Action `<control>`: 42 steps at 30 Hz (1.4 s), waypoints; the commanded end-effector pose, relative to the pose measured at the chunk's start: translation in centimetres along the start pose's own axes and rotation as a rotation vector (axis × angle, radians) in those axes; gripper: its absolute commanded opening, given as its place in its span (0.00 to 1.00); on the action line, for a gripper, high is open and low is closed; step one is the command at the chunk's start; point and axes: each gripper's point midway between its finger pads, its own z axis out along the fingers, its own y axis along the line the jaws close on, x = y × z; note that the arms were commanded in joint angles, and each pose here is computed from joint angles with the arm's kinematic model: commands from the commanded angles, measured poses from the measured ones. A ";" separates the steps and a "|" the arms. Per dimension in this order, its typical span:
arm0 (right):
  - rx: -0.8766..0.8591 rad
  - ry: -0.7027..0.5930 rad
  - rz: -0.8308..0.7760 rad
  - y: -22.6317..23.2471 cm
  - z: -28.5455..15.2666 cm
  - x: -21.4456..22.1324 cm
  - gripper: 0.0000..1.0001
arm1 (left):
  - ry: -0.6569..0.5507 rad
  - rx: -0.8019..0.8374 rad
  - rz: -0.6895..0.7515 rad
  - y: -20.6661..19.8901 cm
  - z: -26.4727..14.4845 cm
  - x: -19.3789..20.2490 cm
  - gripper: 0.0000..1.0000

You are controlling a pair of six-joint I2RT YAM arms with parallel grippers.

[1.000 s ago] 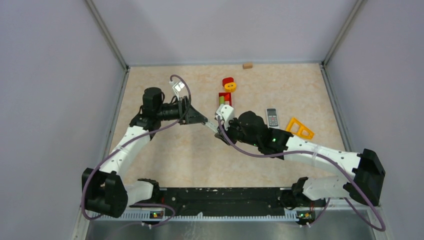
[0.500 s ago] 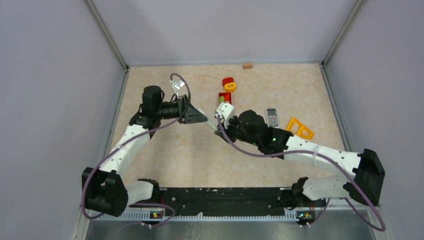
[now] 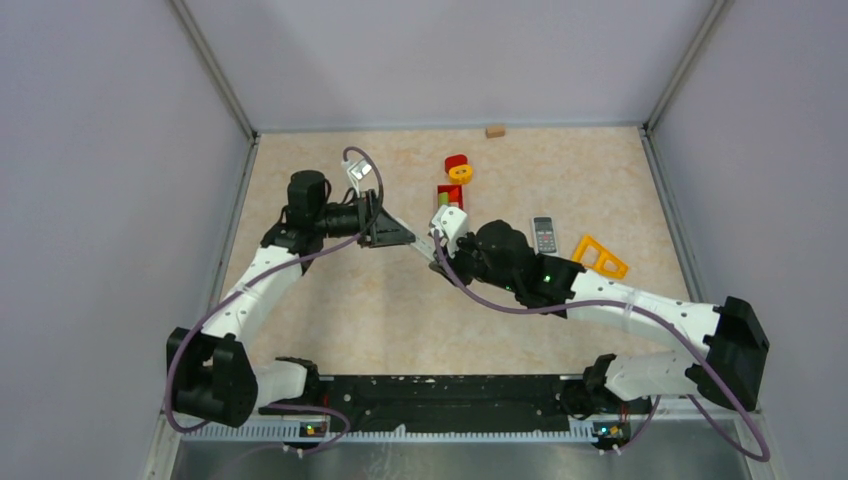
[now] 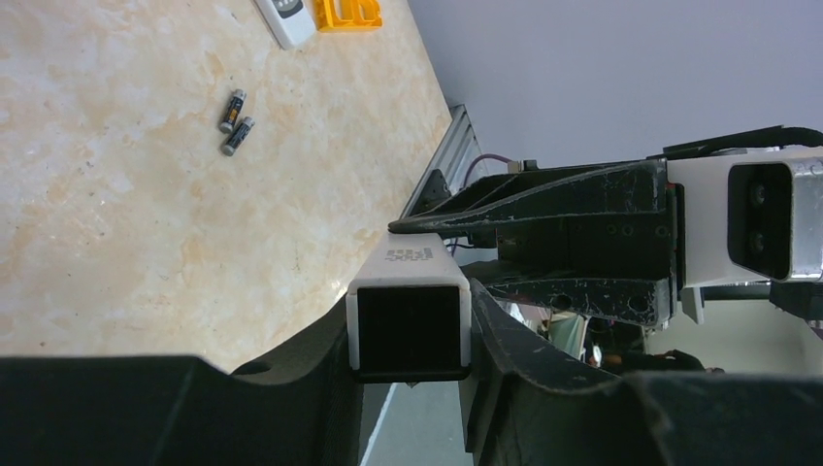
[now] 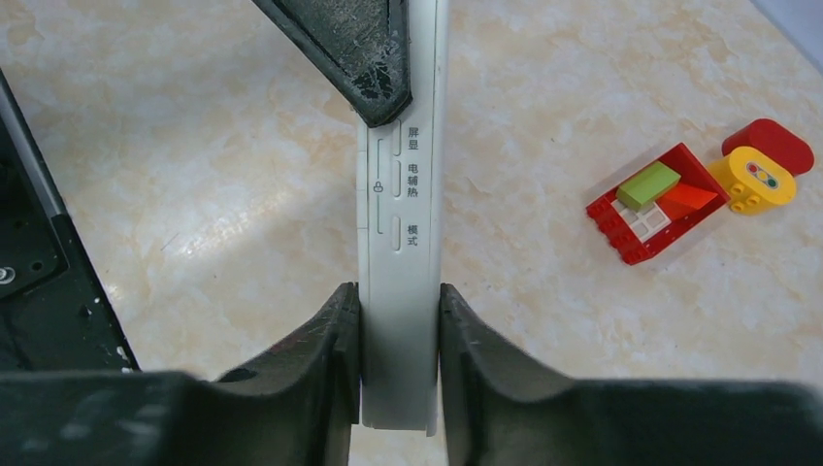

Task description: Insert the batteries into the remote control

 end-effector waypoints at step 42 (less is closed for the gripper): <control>-0.527 -0.616 1.305 -5.9 -8.5 -17.4 0.52 | -0.261 0.381 1.087 -19.1 -4.9 -9.4 0.00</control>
